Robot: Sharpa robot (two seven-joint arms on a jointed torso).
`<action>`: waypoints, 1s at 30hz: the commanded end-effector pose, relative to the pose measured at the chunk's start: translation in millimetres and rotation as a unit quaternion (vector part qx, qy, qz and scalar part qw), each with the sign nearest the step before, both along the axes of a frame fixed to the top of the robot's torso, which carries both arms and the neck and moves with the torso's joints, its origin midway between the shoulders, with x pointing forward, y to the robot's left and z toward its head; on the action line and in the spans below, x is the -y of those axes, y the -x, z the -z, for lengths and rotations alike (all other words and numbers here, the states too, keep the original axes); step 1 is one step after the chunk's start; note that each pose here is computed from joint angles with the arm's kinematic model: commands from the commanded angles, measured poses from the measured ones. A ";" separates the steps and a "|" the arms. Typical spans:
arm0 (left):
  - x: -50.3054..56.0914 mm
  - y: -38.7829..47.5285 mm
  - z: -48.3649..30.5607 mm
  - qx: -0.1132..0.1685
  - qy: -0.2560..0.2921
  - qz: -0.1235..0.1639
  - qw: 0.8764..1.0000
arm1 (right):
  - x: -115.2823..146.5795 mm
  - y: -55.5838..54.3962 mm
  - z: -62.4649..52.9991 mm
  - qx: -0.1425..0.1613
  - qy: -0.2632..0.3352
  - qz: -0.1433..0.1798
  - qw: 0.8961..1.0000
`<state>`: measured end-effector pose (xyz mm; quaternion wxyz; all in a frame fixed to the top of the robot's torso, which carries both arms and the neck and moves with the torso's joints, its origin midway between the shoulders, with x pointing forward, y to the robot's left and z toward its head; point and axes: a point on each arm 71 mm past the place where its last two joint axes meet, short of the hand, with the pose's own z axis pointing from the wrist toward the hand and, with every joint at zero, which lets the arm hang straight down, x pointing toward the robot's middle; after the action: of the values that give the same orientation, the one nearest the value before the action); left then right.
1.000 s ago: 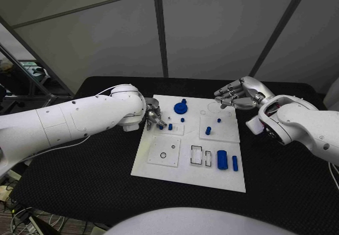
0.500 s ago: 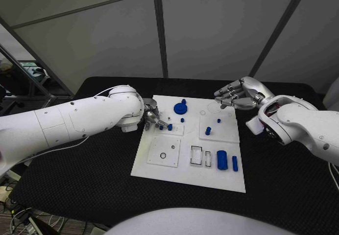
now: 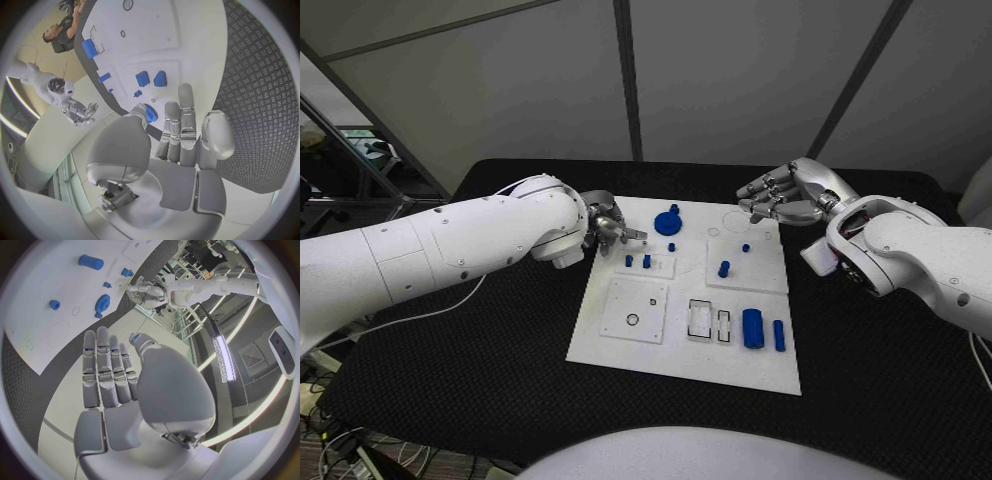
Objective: Assemble the parts on the task board
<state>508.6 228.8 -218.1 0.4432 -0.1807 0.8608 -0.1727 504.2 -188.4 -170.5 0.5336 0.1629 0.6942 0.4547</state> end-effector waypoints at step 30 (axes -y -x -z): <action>76.4 -4.1 -13.0 0.209 0.017 0.252 0.945 | -4.8 -0.9 -0.5 0.000 -0.004 -0.007 1.000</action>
<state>513.3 154.7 -204.9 0.5476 0.0194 0.7626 -0.3439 505.2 -185.1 -171.2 0.5317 0.1629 0.6945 0.4565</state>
